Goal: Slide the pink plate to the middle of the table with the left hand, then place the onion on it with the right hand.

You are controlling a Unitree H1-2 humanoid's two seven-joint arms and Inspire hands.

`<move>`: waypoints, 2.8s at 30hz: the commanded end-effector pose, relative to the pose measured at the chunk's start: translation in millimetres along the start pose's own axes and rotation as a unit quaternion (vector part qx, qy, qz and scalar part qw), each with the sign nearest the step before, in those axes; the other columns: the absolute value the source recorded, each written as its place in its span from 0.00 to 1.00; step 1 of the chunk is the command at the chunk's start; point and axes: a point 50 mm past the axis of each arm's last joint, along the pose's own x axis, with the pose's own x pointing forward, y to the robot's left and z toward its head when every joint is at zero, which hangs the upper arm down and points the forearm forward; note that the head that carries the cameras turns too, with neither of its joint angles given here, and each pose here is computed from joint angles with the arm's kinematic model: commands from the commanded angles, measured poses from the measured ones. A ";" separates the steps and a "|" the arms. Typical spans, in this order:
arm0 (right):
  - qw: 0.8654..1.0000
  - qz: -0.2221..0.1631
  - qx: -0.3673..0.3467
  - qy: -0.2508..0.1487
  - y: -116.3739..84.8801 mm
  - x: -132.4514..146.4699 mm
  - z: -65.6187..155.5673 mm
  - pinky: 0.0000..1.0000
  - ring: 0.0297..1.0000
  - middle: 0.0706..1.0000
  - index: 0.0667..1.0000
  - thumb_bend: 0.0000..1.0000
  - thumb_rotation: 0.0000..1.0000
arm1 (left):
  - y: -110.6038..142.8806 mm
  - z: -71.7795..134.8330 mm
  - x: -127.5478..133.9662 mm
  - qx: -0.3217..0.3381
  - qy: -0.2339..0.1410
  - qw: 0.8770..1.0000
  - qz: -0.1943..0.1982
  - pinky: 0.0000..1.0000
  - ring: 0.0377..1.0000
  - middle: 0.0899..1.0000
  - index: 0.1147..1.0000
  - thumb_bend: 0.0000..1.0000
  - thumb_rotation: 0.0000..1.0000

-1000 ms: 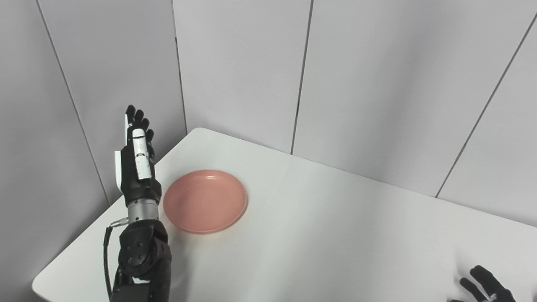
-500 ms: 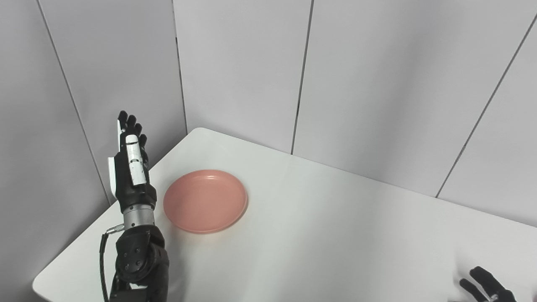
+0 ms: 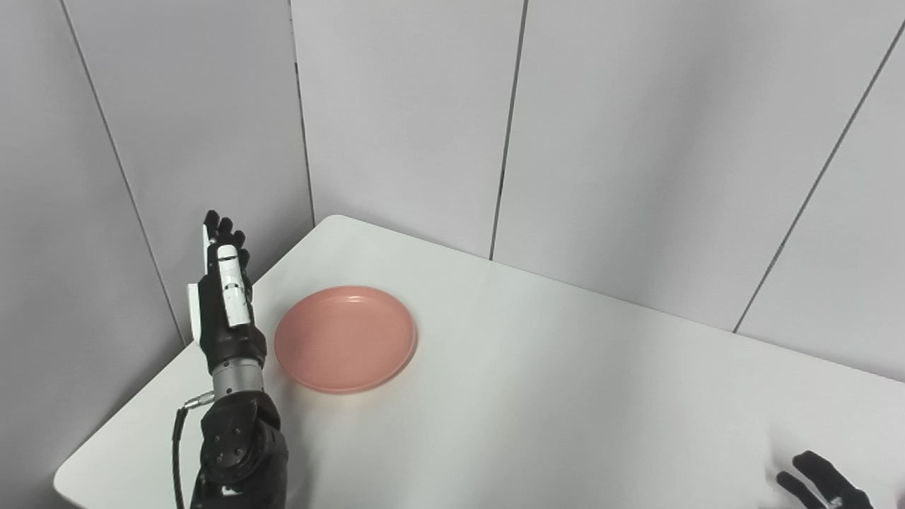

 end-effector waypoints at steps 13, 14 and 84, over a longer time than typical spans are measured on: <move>1.000 0.002 0.002 -0.002 -1.3 2.6 5.2 0.54 0.80 0.82 0.75 1.00 0.75 | -5.1 4.0 5.6 -0.002 -0.007 1.000 0.012 1.00 0.98 0.98 0.96 0.36 1.00; 1.000 0.001 0.003 -0.003 -1.1 2.4 5.5 0.54 0.79 0.82 0.74 1.00 0.75 | -4.9 3.4 5.2 -0.003 -0.006 1.000 0.012 1.00 0.98 0.98 0.96 0.36 1.00; 1.000 0.003 0.001 -0.009 -4.1 1.7 10.6 0.55 0.78 0.81 0.74 1.00 0.73 | -6.0 -48.8 8.7 -0.023 0.109 0.994 -0.018 0.97 0.96 0.96 0.95 0.35 1.00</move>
